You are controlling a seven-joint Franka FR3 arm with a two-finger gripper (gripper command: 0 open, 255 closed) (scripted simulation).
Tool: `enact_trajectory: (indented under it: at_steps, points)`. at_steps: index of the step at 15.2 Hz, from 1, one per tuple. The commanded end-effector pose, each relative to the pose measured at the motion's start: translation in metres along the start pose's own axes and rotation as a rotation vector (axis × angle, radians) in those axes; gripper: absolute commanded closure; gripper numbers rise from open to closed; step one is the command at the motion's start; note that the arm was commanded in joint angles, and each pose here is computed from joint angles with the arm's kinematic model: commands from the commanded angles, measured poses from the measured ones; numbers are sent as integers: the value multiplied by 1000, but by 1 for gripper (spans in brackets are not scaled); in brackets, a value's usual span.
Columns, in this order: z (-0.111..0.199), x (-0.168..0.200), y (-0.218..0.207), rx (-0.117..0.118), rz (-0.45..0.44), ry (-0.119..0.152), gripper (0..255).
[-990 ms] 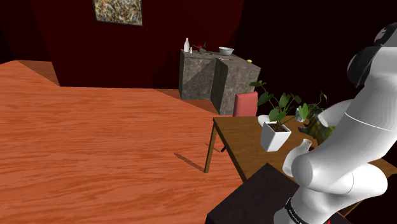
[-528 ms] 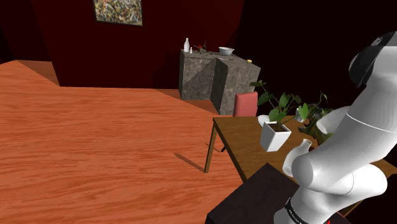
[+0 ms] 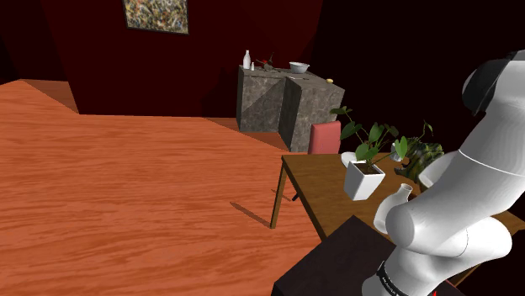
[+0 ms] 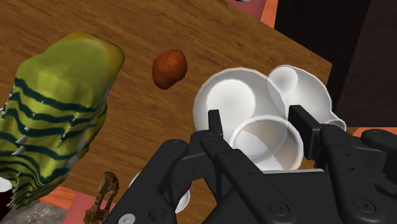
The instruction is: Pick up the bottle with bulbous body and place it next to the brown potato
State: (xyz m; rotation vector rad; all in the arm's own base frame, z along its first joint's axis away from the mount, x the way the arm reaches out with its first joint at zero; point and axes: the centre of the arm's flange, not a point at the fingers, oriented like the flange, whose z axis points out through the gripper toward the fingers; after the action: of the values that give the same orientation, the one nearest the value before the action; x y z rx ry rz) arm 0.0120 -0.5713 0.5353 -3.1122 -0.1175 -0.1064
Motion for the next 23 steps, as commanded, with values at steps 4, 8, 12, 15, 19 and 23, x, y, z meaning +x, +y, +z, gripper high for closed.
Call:
enact_trajectory:
  at_steps: [4,8,12,15,19,23]
  points:
    - [27,-1,0,-1,0,0,255]
    - [48,-3,1,-1,0,0,255]
    - [69,-4,1,-1,0,0,255]
    - [85,-5,2,-1,0,0,255]
    - [106,-7,2,-1,0,0,255]
    - [127,-8,2,-1,0,0,255]
